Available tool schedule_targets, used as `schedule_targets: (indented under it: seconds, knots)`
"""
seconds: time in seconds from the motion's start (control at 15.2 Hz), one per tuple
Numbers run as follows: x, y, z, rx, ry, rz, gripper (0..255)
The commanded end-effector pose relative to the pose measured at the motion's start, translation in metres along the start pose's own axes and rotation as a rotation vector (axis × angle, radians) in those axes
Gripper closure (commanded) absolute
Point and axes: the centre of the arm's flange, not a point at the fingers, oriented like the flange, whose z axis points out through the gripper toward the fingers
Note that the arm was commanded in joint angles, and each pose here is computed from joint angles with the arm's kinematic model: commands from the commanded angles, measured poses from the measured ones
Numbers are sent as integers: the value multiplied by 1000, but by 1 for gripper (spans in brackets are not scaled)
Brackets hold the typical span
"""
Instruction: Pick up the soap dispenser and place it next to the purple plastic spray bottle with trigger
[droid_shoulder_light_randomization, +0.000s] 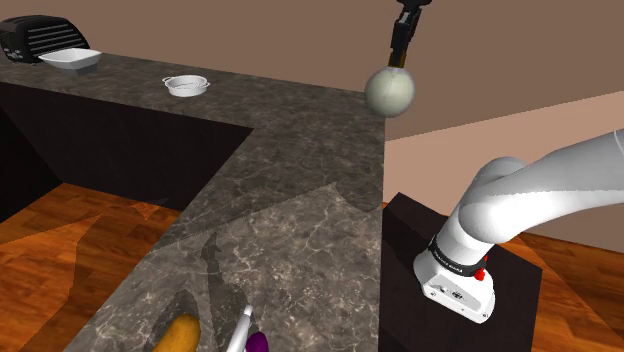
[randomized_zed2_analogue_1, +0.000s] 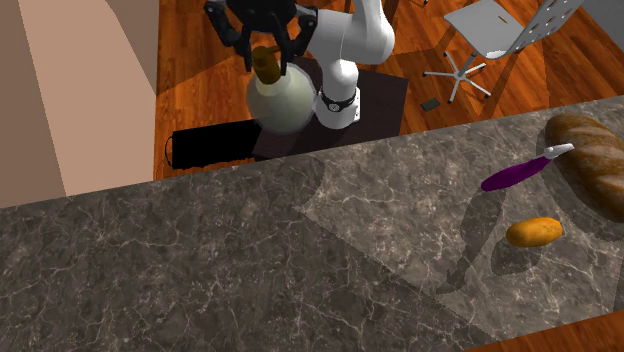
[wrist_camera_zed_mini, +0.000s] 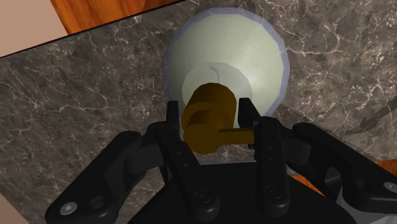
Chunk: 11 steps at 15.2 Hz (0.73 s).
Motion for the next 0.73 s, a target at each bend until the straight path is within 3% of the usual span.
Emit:
schedule_targets:
  seconds: [0.0, 0.66]
  knots:
    - [-1, 1, -10, 0, 0, 0, 255]
    - [-26, -128, -25, 0, 0, 0, 255]
